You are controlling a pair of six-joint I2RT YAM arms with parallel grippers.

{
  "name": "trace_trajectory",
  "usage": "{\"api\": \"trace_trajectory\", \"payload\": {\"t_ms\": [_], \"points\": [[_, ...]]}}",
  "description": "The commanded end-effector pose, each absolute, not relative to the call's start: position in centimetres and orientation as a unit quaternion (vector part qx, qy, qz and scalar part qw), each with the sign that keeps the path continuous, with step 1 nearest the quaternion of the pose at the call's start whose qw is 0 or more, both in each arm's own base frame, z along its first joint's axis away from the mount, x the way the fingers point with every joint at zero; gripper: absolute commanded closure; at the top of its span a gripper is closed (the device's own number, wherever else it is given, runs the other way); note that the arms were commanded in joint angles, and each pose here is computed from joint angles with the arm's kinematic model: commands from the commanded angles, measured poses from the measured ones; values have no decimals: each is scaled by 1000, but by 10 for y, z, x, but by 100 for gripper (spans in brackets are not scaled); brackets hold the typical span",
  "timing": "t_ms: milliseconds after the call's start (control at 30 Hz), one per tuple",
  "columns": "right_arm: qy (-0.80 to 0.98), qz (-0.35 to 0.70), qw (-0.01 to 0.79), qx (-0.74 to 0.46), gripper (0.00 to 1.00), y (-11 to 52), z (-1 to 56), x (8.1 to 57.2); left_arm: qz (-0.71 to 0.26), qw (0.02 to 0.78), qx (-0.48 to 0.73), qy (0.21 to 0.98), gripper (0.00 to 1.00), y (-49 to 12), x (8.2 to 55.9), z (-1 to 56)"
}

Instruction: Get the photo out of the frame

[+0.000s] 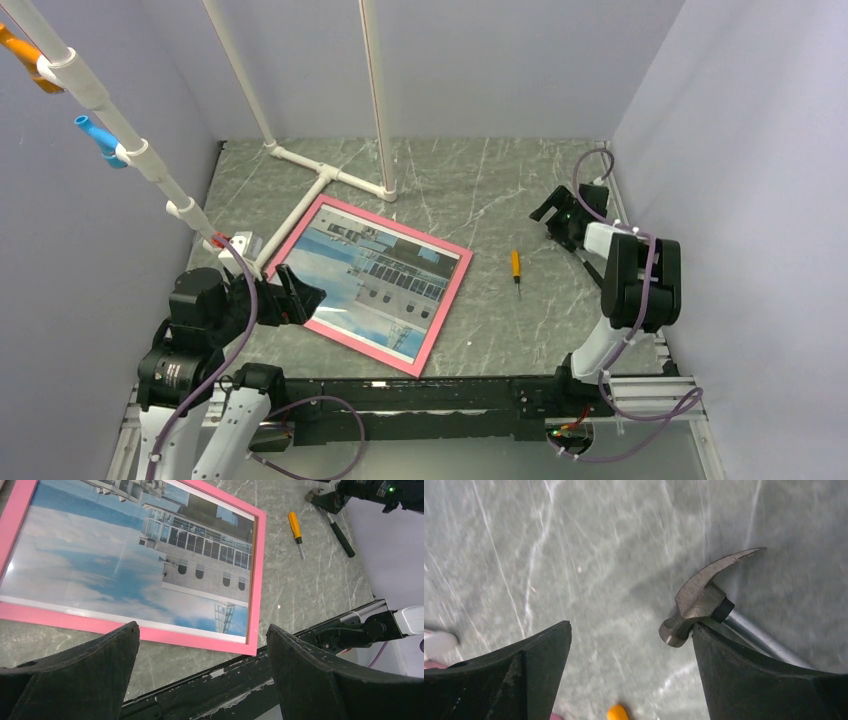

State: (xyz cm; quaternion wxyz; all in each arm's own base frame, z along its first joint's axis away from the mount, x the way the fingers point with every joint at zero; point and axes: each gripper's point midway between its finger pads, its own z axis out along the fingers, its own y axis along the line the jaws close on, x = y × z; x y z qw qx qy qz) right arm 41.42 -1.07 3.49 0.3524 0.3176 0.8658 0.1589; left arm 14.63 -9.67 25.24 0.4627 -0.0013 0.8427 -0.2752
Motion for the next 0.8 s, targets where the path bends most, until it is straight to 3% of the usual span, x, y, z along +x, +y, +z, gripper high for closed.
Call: {"api": "trace_trajectory", "payload": {"t_ms": [0,767], "points": [[867,132,308,367,7,-32,2,416,-283,478,-7,832,1,-97,143,265],[828,110,310,455,6,-108,-3,459,-288,458,-17,841,1,-99,143,254]]}}
